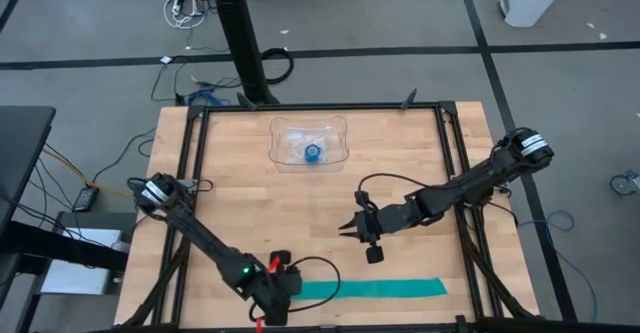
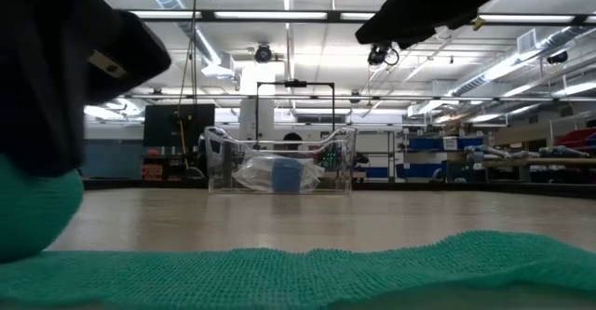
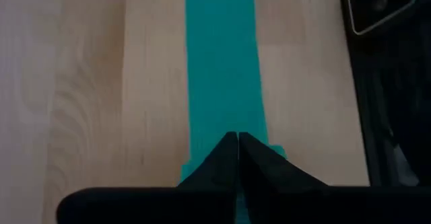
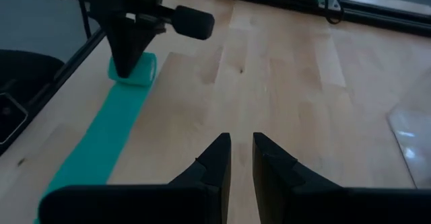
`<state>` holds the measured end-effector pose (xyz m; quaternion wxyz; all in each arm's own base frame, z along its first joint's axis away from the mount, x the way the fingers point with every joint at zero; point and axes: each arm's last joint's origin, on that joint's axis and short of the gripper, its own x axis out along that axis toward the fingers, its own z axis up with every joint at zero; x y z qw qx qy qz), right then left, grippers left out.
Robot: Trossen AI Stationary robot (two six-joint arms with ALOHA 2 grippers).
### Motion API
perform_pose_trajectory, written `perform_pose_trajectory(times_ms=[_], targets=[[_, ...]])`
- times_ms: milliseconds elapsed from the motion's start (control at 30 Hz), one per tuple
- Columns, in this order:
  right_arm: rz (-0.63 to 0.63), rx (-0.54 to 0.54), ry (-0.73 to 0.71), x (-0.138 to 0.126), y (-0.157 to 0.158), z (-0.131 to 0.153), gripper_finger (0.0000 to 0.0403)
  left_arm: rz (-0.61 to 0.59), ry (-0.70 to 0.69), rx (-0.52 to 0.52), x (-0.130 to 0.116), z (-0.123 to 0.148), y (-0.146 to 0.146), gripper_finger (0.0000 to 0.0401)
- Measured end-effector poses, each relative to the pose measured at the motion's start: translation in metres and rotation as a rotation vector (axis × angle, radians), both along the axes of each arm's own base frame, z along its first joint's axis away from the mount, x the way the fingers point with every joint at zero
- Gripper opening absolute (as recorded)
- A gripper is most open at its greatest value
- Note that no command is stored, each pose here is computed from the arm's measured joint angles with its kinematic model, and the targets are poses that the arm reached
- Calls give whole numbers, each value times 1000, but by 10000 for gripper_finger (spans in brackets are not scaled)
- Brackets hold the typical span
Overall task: Roll bandage
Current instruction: Roll the green bandage
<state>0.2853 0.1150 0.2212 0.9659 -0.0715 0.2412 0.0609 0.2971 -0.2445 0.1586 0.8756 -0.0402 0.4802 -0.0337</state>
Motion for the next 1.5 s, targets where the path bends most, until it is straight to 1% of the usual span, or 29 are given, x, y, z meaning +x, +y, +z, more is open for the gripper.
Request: perform_pose_trajectory(times_ms=[167, 300, 400, 467, 500, 567, 667, 733, 833, 933, 1067, 1267, 1367, 1433, 1500], targets=[[-36, -19, 6, -12, -1, 10, 52, 2, -66, 64, 11, -2, 12, 23], [-57, -27, -8, -19, -1, 18, 52, -5, -88, 103, 23, -5, 24, 23], [-76, -34, -2, -23, -1, 21, 52, -41, -149, 76, 33, -4, 26, 23], [-88, -37, 0, -25, -1, 21, 52, -67, -219, 45, 40, 3, 24, 23], [-89, -37, 0, -25, 0, 21, 52, -72, -232, 36, 41, 5, 24, 23], [-98, -41, 2, -25, 0, 20, 52, -94, -221, 40, 42, 9, 23, 23], [-104, -43, 5, -25, 0, 20, 52, -115, -164, 46, 42, 14, 21, 23], [-108, -35, 4, -25, 0, 20, 52, -120, -103, 54, 41, 18, 22, 23], [-107, -32, 2, -25, 1, 20, 52, -126, -7, 94, 38, 28, 23, 23], [-107, -32, -3, -24, 2, 19, 52, -123, 40, 93, 37, 34, 23, 23], [-107, -31, -5, -24, 2, 19, 52, -139, 20, 35, 41, 37, 22, 23], [-107, -26, -9, -24, 2, 20, 52, -117, 19, 30, 44, 24, 25, 23], [-80, 29, 9, -25, 3, 16, 52, -125, 41, -3, 42, 21, 25, 23], [-28, 85, 67, -31, 6, 4, 52, -128, 58, -21, 39, 20, 21, 23], [7, 115, 118, -40, 9, -11, 52, -137, 52, -27, 37, 21, 17, 23]])
